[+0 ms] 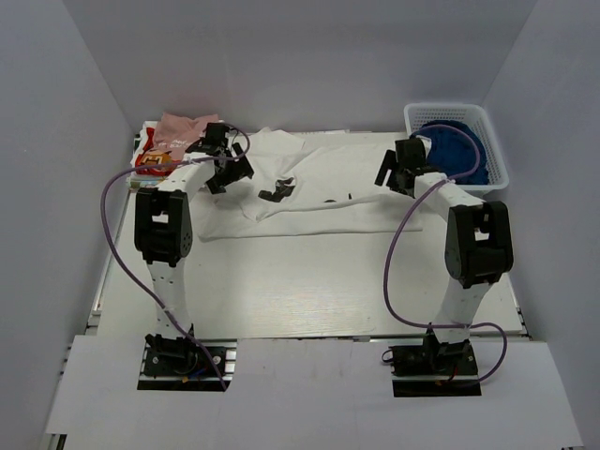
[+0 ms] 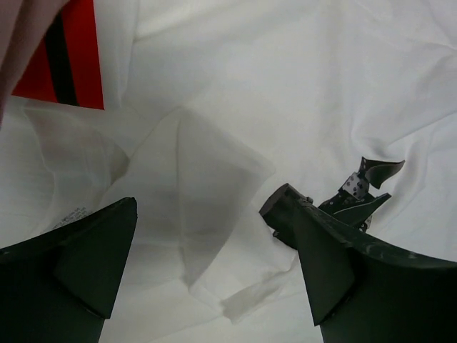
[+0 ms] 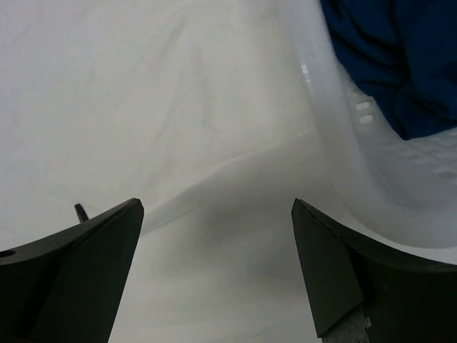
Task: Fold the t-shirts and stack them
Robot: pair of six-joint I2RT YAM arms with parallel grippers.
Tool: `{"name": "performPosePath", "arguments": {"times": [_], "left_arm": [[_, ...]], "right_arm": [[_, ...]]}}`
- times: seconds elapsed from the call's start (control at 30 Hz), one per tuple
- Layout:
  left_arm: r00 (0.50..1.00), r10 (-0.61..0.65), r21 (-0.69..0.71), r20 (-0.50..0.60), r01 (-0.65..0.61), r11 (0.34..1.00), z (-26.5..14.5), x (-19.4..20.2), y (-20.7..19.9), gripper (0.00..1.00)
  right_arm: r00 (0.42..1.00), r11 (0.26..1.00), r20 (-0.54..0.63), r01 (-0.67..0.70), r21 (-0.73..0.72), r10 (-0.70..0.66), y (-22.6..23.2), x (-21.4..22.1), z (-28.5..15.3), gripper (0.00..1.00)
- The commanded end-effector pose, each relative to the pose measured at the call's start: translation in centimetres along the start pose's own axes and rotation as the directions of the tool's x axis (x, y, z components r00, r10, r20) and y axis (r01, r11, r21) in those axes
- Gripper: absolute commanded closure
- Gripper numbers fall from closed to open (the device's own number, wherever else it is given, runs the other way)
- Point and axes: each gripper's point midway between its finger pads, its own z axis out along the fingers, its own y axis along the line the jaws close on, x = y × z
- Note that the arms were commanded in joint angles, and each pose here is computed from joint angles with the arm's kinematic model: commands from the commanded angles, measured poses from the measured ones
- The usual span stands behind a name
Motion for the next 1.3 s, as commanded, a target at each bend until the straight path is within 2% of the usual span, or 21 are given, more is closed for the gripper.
{"name": "performPosePath", "arguments": {"times": [0.0,0.1,0.23,0.37,0.5,0.67,0.87,0.97,1.0,1.07,1.17,1.2,1.27], "left_arm": [[0.999,0.027,0.124,0.043,-0.032,0.992,-3.8,-1.6,-2.1,0.00],[0.999,0.018,0.151,0.029,-0.022,0.988,-4.7,0.3,-1.5,0.00],[1.000,-0.003,0.215,0.025,-0.003,0.977,-6.5,2.8,-1.0,0.00],[0.999,0.046,0.284,-0.008,-0.042,0.958,-7.0,5.4,-1.8,0.00],[0.992,0.094,0.373,-0.088,-0.054,0.926,-6.4,8.1,-3.3,0.00],[0.980,0.120,0.341,-0.158,-0.060,0.938,-3.5,9.6,-3.5,0.00],[0.979,0.146,0.350,-0.145,-0.088,0.933,-3.5,9.7,-4.4,0.00],[0.971,0.166,0.340,-0.174,-0.099,0.935,-2.4,11.0,-4.2,0.17],[0.965,0.184,0.348,-0.188,-0.109,0.931,-2.2,11.5,-4.6,0.29],[0.959,0.194,0.353,-0.206,-0.112,0.929,-1.2,11.6,-4.9,0.38],[0.953,0.221,0.343,-0.209,-0.141,0.929,-1.0,11.6,-5.2,0.75],[0.950,0.226,0.323,-0.216,-0.149,0.935,-0.9,11.7,-5.2,1.00],[0.951,0.248,0.276,-0.185,-0.192,0.942,-0.7,10.8,-4.5,1.00]], "right_arm": [[0.998,0.985,0.027,0.063,-0.157,-0.060,3.5,-1.0,-2.0,0.10],[0.997,0.969,0.031,0.079,-0.236,-0.074,4.9,-0.2,-3.7,0.10],[0.993,0.944,-0.033,0.098,-0.315,-0.114,5.7,3.9,-4.1,0.10],[0.987,0.943,-0.080,0.109,-0.315,-0.141,6.0,6.1,-3.5,0.10],[0.988,0.941,-0.085,0.096,-0.326,-0.130,6.7,6.3,-2.9,0.10],[0.990,0.943,-0.097,0.068,-0.326,-0.105,7.2,6.3,-2.3,0.10],[0.989,0.959,-0.103,0.074,-0.272,-0.106,6.0,6.6,-1.5,0.10],[0.988,0.963,-0.112,0.076,-0.258,-0.108,5.8,7.0,-1.3,0.10],[0.987,0.964,-0.114,0.077,-0.253,-0.109,5.6,7.2,-1.1,0.10],[0.988,0.967,-0.112,0.079,-0.243,-0.109,5.4,7.1,-1.0,0.10],[0.987,0.969,-0.114,0.081,-0.234,-0.110,5.3,7.1,-0.8,0.10],[0.987,0.969,-0.115,0.082,-0.233,-0.111,5.2,7.1,-0.8,0.10],[0.987,0.970,-0.116,0.080,-0.230,-0.109,5.2,7.1,-0.8,0.10]]}}
